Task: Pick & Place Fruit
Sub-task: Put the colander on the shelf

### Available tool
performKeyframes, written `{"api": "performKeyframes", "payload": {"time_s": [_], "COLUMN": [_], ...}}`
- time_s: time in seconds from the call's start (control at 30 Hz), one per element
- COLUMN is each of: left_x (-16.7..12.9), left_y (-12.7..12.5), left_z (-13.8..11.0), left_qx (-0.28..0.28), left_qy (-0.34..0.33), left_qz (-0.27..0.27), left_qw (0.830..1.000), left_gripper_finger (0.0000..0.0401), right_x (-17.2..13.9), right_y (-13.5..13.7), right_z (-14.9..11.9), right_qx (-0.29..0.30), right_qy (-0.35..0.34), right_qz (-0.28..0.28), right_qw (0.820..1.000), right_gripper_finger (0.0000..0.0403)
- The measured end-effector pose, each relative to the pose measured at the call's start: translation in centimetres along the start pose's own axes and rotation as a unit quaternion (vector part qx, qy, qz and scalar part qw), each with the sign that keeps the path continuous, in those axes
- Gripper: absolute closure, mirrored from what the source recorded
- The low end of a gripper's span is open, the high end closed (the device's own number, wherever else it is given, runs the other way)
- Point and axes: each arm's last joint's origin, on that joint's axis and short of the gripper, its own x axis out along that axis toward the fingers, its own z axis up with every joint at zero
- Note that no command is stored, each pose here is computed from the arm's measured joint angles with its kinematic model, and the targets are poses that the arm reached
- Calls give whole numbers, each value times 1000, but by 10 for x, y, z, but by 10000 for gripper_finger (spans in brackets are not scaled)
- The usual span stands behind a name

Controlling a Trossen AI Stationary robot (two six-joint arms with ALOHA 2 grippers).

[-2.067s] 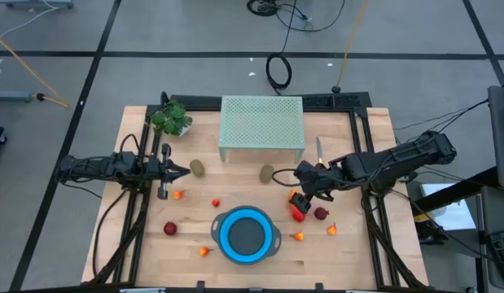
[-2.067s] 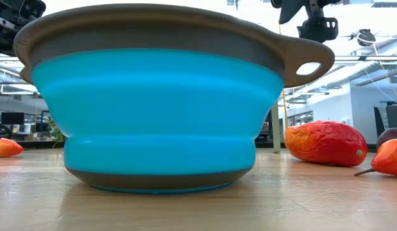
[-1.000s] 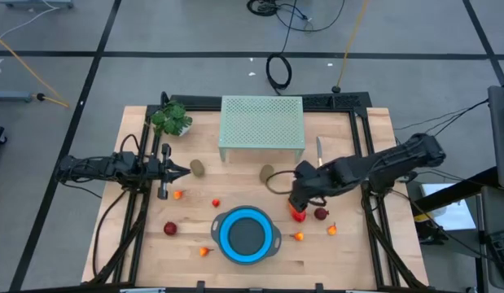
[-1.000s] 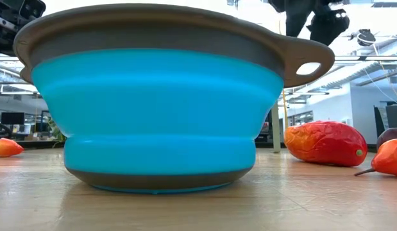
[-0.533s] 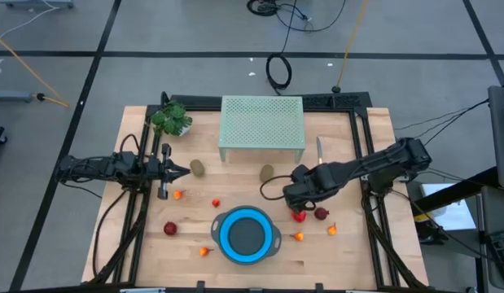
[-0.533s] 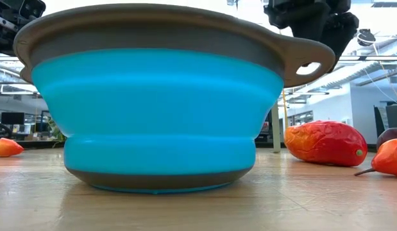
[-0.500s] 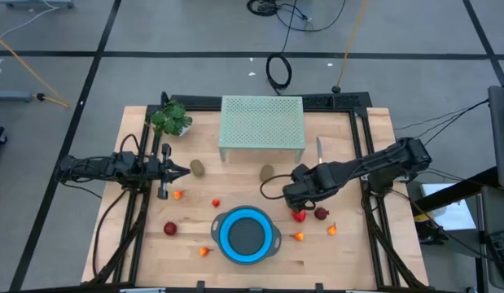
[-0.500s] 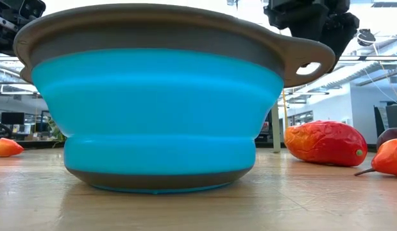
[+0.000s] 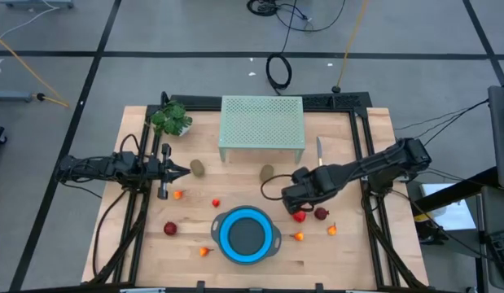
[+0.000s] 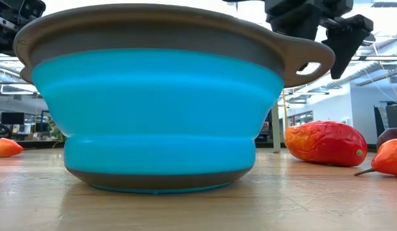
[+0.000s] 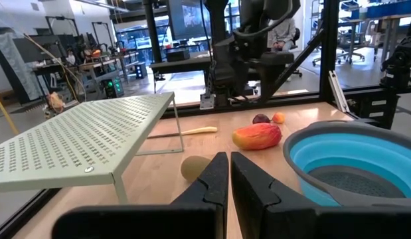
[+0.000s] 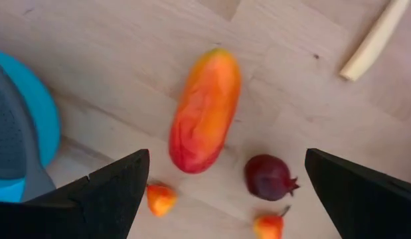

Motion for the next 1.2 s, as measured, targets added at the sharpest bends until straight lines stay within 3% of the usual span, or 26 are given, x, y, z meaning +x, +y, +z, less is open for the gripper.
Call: {"api": "performKeyframes", "payload": {"time_s": [0.57,1.2], "left_x": [0,0], "left_y": [0,0], "left_z": [0,0], "left_qx": [0,0], "left_qy": [-1,-1], "left_qz": [0,0], "left_qw": [1000,1000], "left_gripper_finger": [380,380], "right_x": [36,36], "right_y": [22,26], "right_z": [-5,-9], "right_qx": [17,42], "right_qy": [23,8], "right_qz": [-38,-29], "right_qw": [999,999], "right_gripper_finger": [8,8]}}
